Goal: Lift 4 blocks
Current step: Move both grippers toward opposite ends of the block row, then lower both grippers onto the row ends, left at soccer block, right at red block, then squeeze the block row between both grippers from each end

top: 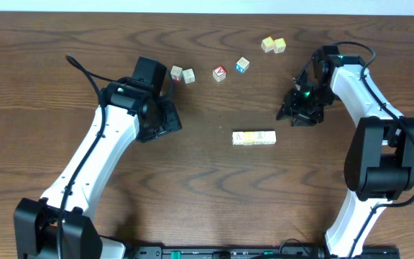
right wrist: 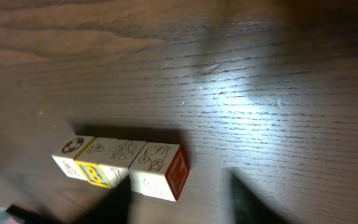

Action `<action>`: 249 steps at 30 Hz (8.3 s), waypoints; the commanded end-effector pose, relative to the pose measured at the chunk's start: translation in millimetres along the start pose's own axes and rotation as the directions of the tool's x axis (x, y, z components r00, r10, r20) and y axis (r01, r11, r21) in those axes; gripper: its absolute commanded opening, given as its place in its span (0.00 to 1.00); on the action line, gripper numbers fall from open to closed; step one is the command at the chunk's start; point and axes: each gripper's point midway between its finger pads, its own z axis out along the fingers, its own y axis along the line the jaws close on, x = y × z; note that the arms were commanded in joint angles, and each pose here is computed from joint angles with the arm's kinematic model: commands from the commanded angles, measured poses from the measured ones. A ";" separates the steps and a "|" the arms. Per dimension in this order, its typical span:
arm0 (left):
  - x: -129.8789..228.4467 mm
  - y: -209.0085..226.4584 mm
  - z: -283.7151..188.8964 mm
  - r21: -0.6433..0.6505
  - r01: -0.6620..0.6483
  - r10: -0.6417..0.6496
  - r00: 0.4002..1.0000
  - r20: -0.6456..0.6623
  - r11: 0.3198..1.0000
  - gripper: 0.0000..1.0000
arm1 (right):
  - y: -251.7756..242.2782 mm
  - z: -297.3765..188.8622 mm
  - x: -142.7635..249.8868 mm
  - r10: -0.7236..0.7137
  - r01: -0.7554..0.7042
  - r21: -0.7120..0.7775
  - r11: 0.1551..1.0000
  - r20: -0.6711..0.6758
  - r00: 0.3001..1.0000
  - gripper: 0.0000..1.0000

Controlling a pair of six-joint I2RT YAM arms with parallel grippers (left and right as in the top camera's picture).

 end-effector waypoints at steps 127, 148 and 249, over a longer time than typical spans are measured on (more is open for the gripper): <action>57.0 -122.2 147.0 0.330 -0.194 0.272 0.939 -0.211 0.924 0.07 | -3.6 38.4 37.5 -0.232 0.221 -0.414 0.883 0.025 0.972 0.02; 62.3 -119.0 156.2 0.325 -0.180 0.266 0.933 -0.242 0.928 0.07 | -0.9 47.8 40.5 -0.255 0.239 -0.363 0.901 0.005 0.967 0.02; 56.7 -132.0 104.9 0.381 -0.233 0.315 0.934 -0.167 0.895 0.07 | 41.4 25.2 50.7 -0.206 0.158 -0.597 0.786 -0.012 0.978 0.01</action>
